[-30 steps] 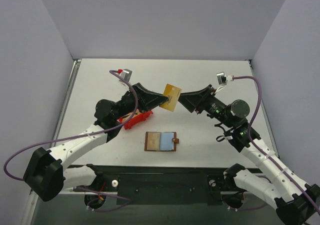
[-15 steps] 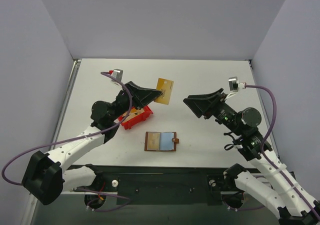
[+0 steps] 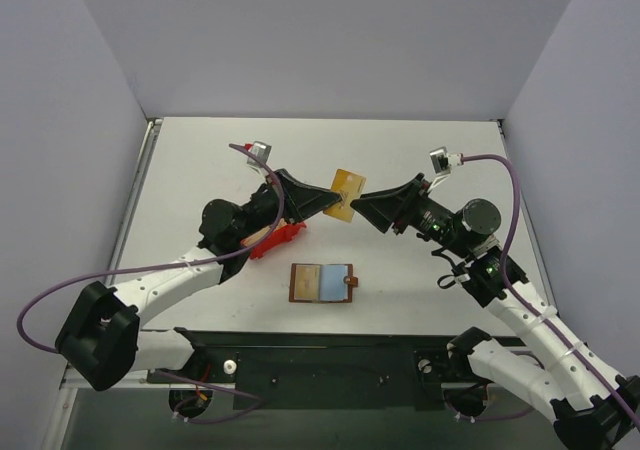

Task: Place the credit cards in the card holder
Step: Insert the credit card into the card holder.

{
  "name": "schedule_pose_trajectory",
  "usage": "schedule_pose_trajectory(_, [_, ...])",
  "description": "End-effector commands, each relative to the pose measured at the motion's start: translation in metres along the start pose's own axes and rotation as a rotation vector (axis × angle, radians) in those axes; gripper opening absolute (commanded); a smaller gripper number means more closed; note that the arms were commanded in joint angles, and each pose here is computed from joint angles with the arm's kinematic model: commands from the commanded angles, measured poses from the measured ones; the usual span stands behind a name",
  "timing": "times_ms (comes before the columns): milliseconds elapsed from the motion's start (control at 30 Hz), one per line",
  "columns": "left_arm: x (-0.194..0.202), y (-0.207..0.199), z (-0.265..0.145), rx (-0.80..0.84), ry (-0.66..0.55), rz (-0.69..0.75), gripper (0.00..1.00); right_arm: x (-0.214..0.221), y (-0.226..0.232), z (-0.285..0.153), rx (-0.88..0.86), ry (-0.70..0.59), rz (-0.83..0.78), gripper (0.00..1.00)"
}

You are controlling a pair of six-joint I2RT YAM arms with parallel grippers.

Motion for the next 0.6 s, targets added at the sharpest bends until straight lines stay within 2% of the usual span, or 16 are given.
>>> schedule_pose_trajectory(0, [0.002, -0.033, 0.01, 0.122, 0.03, 0.044, 0.0, -0.023, 0.018, 0.001, -0.076, -0.073, -0.029, 0.49])
schedule_pose_trajectory(133, [0.008, -0.034, 0.013, 0.133, 0.052, 0.037, 0.0, -0.024, 0.017, 0.003, -0.073, -0.078, -0.018, 0.46])
schedule_pose_trajectory(567, [0.013, -0.033, 0.012, 0.145, 0.066, 0.026, 0.0, -0.024, 0.017, 0.005, -0.084, -0.079, 0.002, 0.26])
Point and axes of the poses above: each gripper's point midway between its finger pads, its own z axis out along the fingers, its own y axis along the line the jaws close on, x = y × z, the point moved 2 cm from there along -z, back along the fingers, and after that the axes turned 13 degrees about -z, right-handed, at the moved point
